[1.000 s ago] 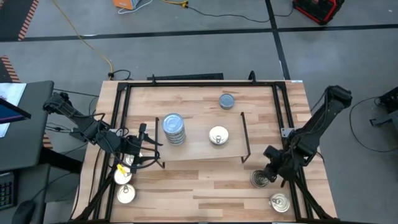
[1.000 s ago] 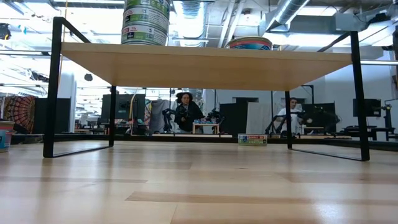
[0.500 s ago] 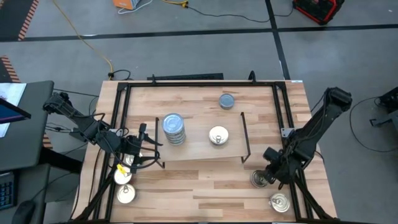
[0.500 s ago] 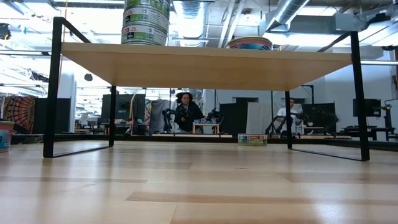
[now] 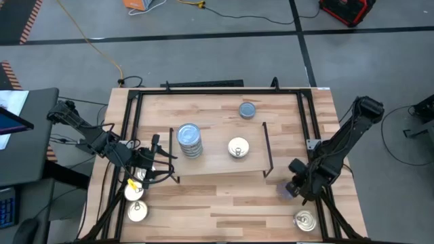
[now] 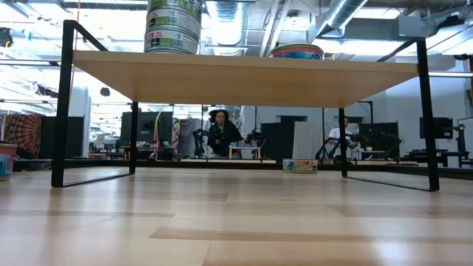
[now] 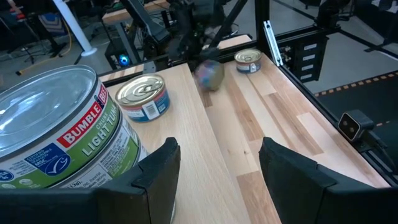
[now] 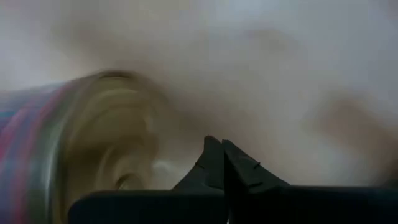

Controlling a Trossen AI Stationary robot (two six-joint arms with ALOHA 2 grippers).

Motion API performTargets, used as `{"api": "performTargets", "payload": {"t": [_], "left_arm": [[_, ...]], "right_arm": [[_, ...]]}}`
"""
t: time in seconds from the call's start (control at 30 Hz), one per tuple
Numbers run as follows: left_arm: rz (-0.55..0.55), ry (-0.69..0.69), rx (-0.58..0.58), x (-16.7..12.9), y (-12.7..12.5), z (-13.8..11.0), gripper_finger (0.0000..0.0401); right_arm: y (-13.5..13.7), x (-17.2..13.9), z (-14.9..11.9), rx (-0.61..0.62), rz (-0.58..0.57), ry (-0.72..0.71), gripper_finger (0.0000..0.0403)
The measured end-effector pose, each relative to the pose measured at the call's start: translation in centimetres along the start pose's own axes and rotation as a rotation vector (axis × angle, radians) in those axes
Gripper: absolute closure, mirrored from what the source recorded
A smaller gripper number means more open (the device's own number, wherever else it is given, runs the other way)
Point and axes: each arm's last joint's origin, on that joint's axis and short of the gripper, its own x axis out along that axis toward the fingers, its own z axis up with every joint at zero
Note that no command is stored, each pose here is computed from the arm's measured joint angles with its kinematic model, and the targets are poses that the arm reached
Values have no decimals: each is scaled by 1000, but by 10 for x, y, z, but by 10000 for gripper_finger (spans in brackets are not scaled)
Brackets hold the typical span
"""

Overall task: Stack canned seafood by type on shelf
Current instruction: Stack the blue tuna can on top of the blue tuna can on the shelf

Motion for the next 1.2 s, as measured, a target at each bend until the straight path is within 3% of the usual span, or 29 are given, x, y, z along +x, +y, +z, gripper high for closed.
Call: {"api": "performTargets", "payload": {"t": [0.2, 0.33, 0.67, 0.87, 1.03, 1.2], "left_arm": [[0, 0, 0, 0, 0, 0, 191], [0, 0, 0, 0, 0, 0, 191], [0, -1, -4, 0, 0, 0, 191], [0, -1, -4, 0, 0, 0, 191], [0, -1, -5, 0, 0, 0, 191], [0, -1, -5, 0, 0, 0, 191]], "right_arm": [[-11, -7, 4, 95, -74, -3, 363], [-12, -18, 6, 124, -17, 15, 339], [8, -71, 12, 201, 18, 21, 333], [47, -74, 7, 124, -65, -9, 333], [81, -71, -7, 10, -188, -166, 332], [95, -55, -25, -111, -290, -207, 316]]}}
